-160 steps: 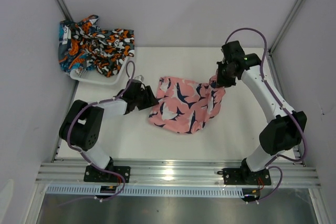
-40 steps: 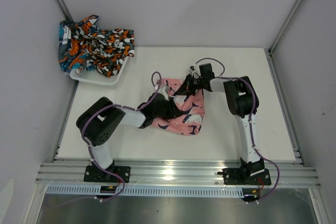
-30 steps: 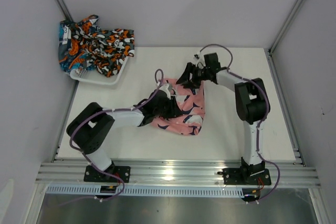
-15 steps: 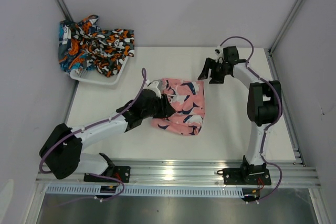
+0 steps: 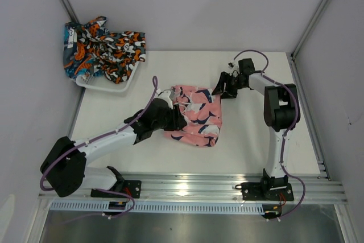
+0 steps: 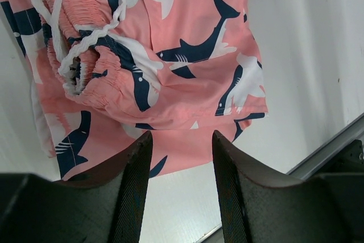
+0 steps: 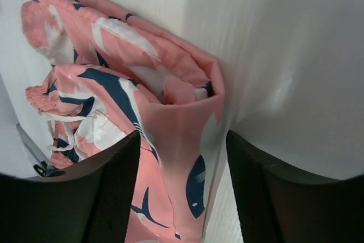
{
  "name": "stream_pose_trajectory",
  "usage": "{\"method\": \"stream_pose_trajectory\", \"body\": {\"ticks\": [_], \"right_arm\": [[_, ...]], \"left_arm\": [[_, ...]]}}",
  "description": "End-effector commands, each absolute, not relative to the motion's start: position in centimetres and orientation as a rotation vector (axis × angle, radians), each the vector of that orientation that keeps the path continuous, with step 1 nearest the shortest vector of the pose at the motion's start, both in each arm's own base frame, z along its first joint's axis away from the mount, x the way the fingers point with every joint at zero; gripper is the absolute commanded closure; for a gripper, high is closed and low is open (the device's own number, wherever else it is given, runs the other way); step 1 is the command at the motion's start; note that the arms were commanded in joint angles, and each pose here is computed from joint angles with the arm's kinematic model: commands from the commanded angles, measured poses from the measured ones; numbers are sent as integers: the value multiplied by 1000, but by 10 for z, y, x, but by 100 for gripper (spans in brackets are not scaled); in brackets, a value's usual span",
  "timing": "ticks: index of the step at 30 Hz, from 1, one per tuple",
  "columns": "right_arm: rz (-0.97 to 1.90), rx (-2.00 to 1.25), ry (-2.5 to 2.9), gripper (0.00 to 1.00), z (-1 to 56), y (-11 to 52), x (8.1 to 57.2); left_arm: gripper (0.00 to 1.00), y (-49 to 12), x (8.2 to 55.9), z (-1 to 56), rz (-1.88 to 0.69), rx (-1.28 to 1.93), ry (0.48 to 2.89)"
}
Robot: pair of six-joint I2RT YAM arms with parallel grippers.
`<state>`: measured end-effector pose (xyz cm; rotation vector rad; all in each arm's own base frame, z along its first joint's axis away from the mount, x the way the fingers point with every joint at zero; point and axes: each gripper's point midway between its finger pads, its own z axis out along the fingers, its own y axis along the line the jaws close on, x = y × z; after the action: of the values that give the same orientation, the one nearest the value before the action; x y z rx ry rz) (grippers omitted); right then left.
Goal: Fold and stack the shorts
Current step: Neatly place the folded shorts to the corner
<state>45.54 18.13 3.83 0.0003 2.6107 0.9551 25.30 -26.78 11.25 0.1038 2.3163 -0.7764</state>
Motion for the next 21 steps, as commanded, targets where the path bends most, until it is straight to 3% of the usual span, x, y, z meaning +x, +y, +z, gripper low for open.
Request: {"method": "stream_pose_trajectory", "body": {"ticks": [1,5,6,8,9,14,21], "right_arm": [[1021,-35,2633,38,19,194,452],[1034,-70,2658,57,10,207,445],[1035,-69,2665,69,9,208,445],[1041,-71,2666,81,8,211,446],[1034,-65,2668,97,7,211,446],[983,149,2569,100,30,178,479],[801,710,2287,100,68,32,513]], "left_arm": [[50,-264,252,119,-766,118,2284],[50,-262,250,117,-763,121,2287],[50,-262,250,118,-762,120,2285],[50,-262,251,119,-761,120,2283],[50,-262,251,118,-760,122,2284],[50,-261,252,121,-755,125,2282],[50,-254,255,121,-708,116,2279]]}}
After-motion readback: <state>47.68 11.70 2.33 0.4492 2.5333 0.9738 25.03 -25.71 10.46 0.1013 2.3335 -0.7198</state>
